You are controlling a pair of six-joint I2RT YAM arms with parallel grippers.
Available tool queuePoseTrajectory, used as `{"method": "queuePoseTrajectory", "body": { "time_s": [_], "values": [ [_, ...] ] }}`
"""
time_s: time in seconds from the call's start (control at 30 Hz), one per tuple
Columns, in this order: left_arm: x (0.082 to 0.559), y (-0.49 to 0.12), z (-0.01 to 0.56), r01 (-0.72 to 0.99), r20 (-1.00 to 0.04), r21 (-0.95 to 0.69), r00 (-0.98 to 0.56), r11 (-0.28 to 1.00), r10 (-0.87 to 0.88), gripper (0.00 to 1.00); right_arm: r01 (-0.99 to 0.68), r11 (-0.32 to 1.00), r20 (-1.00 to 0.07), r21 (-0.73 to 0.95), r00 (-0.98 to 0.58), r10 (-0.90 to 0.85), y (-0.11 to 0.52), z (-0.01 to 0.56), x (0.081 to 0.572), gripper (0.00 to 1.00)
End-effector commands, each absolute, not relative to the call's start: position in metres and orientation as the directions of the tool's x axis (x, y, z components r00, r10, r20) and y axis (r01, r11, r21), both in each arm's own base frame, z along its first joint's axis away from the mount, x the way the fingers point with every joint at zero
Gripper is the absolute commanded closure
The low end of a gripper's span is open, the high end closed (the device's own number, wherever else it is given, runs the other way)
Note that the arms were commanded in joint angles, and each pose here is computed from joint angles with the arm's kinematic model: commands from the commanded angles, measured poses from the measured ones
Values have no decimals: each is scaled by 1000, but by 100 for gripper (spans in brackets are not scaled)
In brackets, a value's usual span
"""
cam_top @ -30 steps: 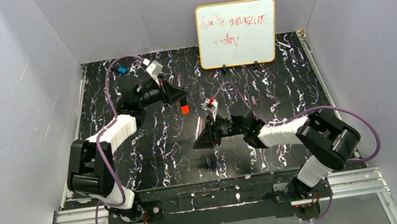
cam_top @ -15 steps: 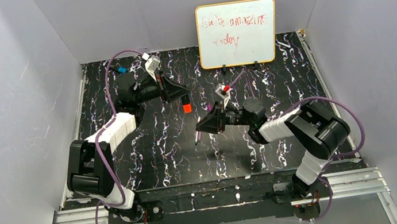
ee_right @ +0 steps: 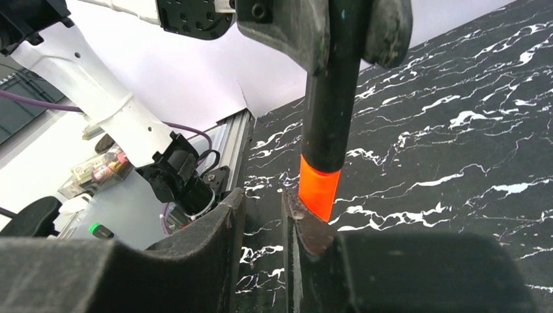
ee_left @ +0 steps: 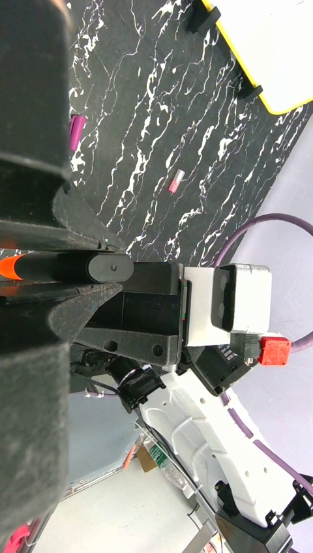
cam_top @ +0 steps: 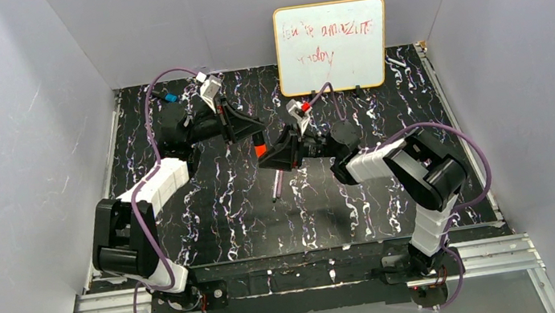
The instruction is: Insert the pens into the pen caps
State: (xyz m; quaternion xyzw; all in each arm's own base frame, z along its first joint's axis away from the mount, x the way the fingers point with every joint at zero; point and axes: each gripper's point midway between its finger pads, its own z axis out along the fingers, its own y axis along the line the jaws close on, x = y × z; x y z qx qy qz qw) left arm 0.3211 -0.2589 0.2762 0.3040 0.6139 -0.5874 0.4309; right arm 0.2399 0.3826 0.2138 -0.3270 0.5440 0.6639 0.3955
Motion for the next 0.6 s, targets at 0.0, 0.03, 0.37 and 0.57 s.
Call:
{"method": "queuePoseTrajectory", "body": {
  "time_s": [0.0, 0.03, 0.37, 0.57],
  "values": [
    [310, -258, 302, 917, -916, -390, -376, 89, -142, 100, -917, -132, -891, 377, -398, 219, 385, 236, 242, 66],
    [310, -258, 303, 916, -915, -391, -377, 89, -143, 100, -916, -128, -890, 379, -399, 220, 385, 236, 243, 66],
    [307, -258, 307, 918, -916, -387, -373, 83, -148, 100, -915, -129, -888, 381, -401, 224, 391, 238, 250, 78],
    [306, -258, 305, 916, -914, -393, -379, 79, -146, 100, -914, -138, -887, 382, -405, 222, 394, 240, 253, 99]
  ]
}}
